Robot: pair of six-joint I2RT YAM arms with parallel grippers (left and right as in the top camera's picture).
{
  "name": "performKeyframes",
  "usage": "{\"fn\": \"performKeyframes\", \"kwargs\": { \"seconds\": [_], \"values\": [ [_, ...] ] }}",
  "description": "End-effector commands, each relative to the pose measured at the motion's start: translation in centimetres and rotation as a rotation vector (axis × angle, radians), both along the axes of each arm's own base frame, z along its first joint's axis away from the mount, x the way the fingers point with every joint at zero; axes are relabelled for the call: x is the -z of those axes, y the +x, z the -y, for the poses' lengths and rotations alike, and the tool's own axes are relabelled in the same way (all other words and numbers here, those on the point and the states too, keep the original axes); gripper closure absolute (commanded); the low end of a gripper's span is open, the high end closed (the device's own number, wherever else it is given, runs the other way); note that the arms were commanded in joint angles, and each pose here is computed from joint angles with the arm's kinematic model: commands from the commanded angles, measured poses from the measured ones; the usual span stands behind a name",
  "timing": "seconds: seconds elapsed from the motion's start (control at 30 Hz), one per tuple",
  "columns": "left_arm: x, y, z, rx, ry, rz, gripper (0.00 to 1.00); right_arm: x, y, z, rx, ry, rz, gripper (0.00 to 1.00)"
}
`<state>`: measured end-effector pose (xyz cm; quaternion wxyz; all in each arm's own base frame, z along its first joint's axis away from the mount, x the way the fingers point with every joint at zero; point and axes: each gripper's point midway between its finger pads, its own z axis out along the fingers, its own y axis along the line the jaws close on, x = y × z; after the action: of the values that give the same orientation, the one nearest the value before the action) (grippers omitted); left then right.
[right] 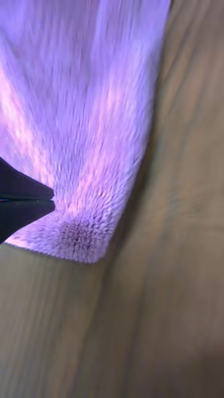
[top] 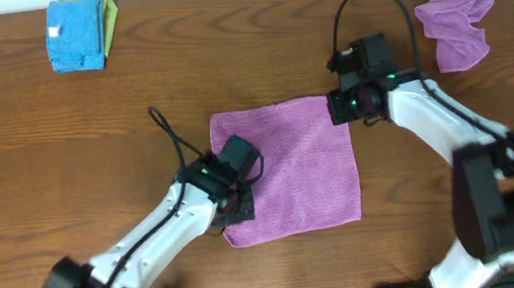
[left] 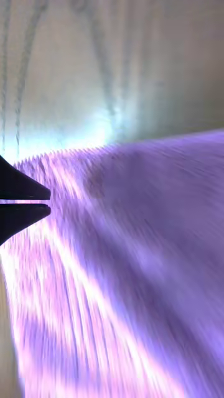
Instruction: Fold the cloth
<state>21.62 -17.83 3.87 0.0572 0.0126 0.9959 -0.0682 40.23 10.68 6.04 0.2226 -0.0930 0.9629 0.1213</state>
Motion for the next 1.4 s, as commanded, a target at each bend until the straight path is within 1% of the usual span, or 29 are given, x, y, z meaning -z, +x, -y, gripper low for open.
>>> {"fn": "performKeyframes", "kwargs": {
  "seconds": [0.0, 0.07, 0.17, 0.3, 0.4, 0.57, 0.8, 0.9, 1.2, 1.37],
  "values": [
    [-3.6, 2.5, 0.2, -0.014, -0.013, 0.149, 0.94, -4.9, 0.0, -0.3, 0.005, 0.024, 0.104, 0.99],
    [-4.5, 3.5, -0.5, -0.033, 0.017, 0.219, 0.94, -6.2, -0.3, -0.1, 0.005, 0.022, 0.126, 0.99],
    [-4.7, 5.0, -1.0, -0.060, 0.046, 0.283, 0.94, -6.1, -0.7, 0.1, 0.009, 0.013, 0.114, 0.98],
    [-3.6, 7.9, 0.1, -0.081, 0.012, 0.335, 0.94, -4.6, -0.9, 0.1, 0.010, 0.004, 0.070, 0.99],
    [-2.1, 9.8, 0.4, -0.076, 0.012, 0.357, 0.95, -3.6, -0.8, 0.1, 0.009, 0.000, 0.048, 0.98],
    [-0.3, 12.2, -0.3, -0.108, 0.016, 0.377, 0.94, -1.3, -1.3, -0.6, -0.010, -0.012, -0.012, 0.99],
    [0.3, 15.2, -0.6, -0.160, -0.027, 0.439, 0.94, 1.8, -1.6, -2.2, -0.050, -0.025, -0.069, 0.99],
    [1.0, 15.7, -0.4, -0.162, -0.036, 0.442, 0.94, 2.7, -1.5, -2.5, -0.056, -0.032, -0.078, 0.98],
    [3.4, 15.5, 0.1, -0.150, -0.040, 0.396, 0.94, 5.9, -1.8, -1.6, -0.037, -0.084, -0.140, 0.98],
    [4.9, 14.2, -0.1, -0.135, -0.026, 0.323, 0.94, 7.6, -3.2, -1.4, -0.035, -0.100, -0.220, 0.99]
  ]
}}
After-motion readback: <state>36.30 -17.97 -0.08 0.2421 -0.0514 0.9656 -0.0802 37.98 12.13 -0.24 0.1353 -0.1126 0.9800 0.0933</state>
